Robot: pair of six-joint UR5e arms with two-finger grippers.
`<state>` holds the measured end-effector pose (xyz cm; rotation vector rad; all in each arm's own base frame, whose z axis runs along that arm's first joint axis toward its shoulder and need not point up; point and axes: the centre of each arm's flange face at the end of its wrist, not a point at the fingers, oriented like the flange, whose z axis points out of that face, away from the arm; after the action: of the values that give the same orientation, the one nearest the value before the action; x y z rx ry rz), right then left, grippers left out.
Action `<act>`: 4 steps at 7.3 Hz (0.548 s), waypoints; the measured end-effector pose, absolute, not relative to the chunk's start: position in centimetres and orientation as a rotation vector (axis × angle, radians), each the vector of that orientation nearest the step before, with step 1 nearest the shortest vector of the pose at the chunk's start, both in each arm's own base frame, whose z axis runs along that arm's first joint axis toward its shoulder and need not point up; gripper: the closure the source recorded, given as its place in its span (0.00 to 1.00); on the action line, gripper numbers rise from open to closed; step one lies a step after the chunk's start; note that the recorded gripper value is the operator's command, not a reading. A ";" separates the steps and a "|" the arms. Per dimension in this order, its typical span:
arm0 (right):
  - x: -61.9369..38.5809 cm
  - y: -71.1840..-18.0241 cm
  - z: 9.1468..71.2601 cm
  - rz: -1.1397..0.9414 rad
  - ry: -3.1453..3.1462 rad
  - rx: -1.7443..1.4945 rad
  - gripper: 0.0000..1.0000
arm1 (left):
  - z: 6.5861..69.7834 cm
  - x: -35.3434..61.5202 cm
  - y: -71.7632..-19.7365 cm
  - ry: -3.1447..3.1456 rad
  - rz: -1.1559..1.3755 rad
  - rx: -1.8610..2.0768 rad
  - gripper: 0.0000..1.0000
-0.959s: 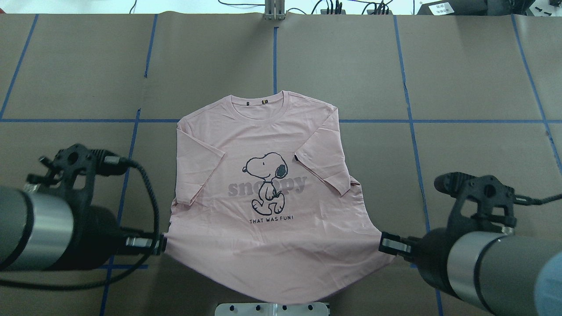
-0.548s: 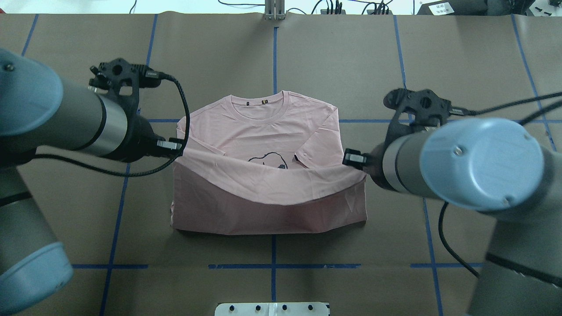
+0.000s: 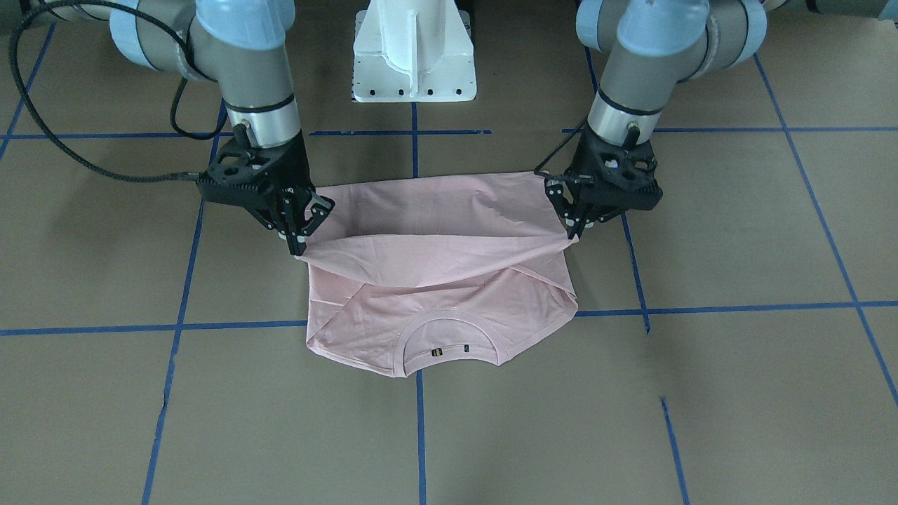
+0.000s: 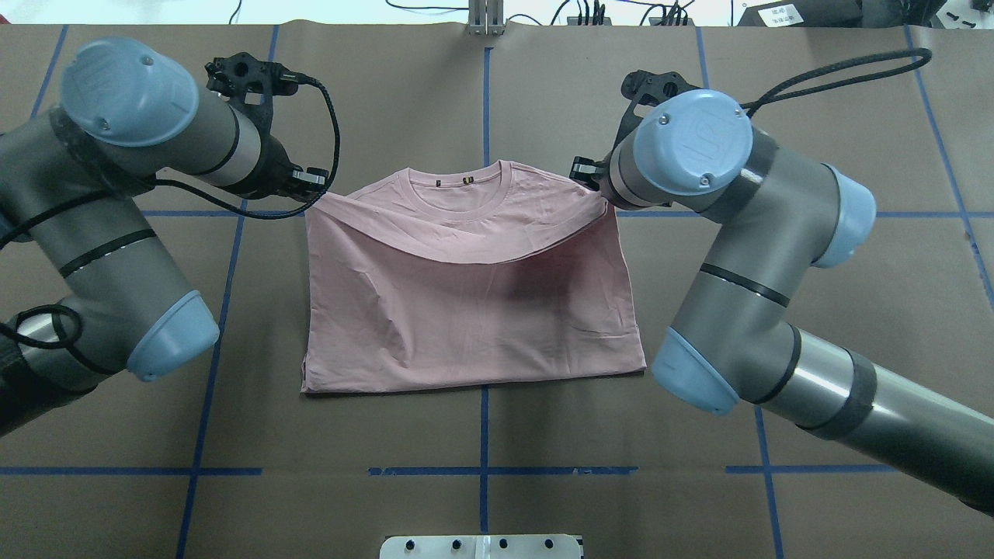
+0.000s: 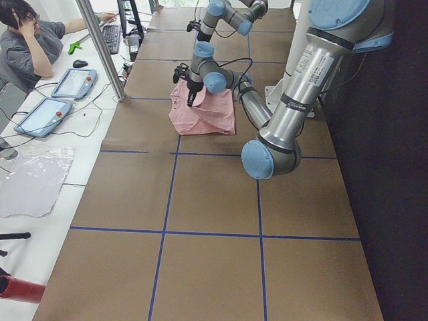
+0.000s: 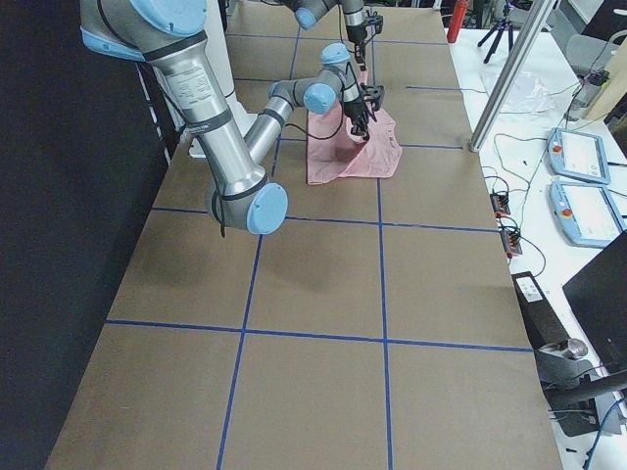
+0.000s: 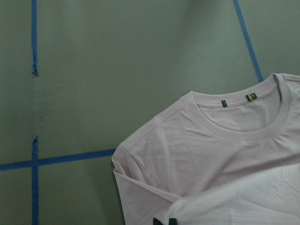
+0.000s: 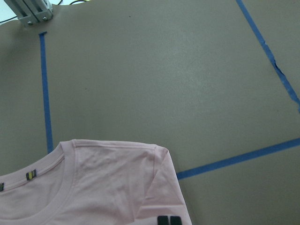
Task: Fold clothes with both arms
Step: 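Lay the hem near the collar and open both grippers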
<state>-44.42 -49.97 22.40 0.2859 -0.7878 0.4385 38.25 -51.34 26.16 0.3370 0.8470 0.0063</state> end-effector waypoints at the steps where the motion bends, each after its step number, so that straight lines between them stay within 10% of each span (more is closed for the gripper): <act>1: -46.3 -51.9 23.5 0.442 -0.765 0.283 1.00 | 28.6 39.5 -52.9 0.838 0.003 0.336 1.00; 4: -49.8 -54.8 28.7 0.443 -0.726 0.274 1.00 | 33.8 42.3 -55.4 0.798 -0.011 0.350 1.00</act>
<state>-49.80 -54.84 28.67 0.2739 -0.7259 0.4432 42.33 -55.39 33.77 0.3497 0.7980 -0.0113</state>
